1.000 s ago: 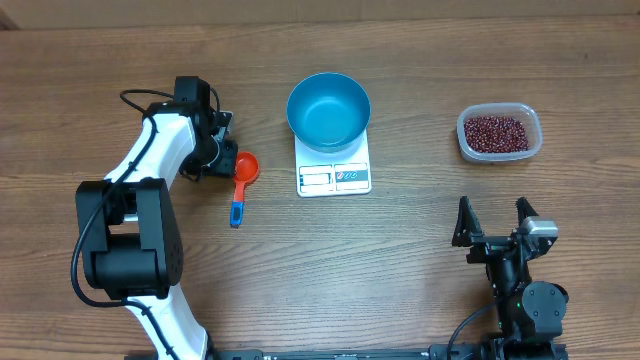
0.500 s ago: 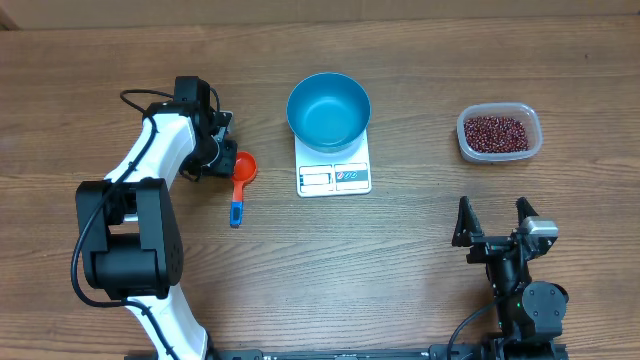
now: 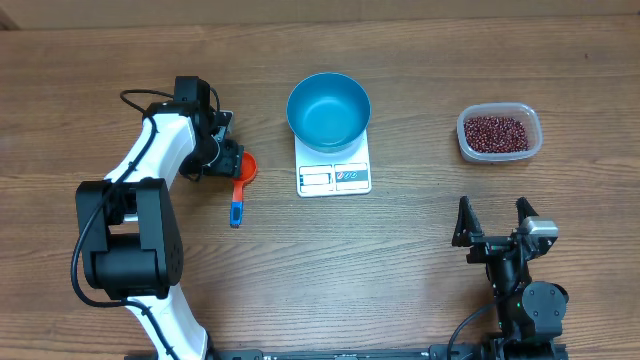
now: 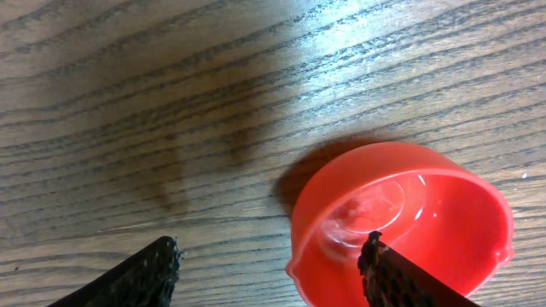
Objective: Scoop item into bowl and weigh 150g on scale
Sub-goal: 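Lower the left gripper and close it on the red scoop's rim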
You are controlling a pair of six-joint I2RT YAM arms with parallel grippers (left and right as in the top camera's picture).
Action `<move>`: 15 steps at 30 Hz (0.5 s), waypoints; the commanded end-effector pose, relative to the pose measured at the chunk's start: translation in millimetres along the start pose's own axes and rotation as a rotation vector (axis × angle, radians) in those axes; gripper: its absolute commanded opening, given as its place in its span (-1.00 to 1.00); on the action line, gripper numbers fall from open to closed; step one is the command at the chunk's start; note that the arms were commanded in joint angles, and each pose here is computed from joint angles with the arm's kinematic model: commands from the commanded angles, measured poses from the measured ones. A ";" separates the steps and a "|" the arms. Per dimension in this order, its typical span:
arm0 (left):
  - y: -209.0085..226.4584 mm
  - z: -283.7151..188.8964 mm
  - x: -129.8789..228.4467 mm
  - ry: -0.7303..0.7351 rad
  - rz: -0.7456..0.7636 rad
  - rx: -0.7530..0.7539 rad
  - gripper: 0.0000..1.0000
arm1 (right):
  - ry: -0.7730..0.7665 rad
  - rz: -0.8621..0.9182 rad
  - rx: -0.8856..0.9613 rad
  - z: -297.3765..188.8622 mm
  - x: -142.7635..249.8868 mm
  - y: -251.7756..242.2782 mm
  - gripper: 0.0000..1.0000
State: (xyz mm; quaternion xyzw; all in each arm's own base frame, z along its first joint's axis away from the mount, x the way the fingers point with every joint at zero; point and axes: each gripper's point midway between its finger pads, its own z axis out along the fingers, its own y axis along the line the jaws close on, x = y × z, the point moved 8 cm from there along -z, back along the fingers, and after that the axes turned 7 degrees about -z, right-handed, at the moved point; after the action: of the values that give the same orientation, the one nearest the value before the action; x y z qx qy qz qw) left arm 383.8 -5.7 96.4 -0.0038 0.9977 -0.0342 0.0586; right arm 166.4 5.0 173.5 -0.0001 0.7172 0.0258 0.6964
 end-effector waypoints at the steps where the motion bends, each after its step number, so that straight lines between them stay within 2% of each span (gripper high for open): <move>1: -2.2 4.6 -4.5 0.002 0.011 0.011 0.44 | -0.004 -0.005 -0.007 0.1 2.1 1.0 1.00; 15: -2.0 7.3 -3.9 0.010 0.010 0.011 0.40 | -0.004 -0.005 -0.007 0.1 2.1 1.0 1.00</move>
State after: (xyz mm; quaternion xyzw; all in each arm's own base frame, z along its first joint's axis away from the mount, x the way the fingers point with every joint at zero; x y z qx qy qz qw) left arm 383.5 -5.7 90.8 -0.0040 0.9981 -0.0342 0.0511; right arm 166.4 5.0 173.5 -0.0001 0.7172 0.0258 0.6964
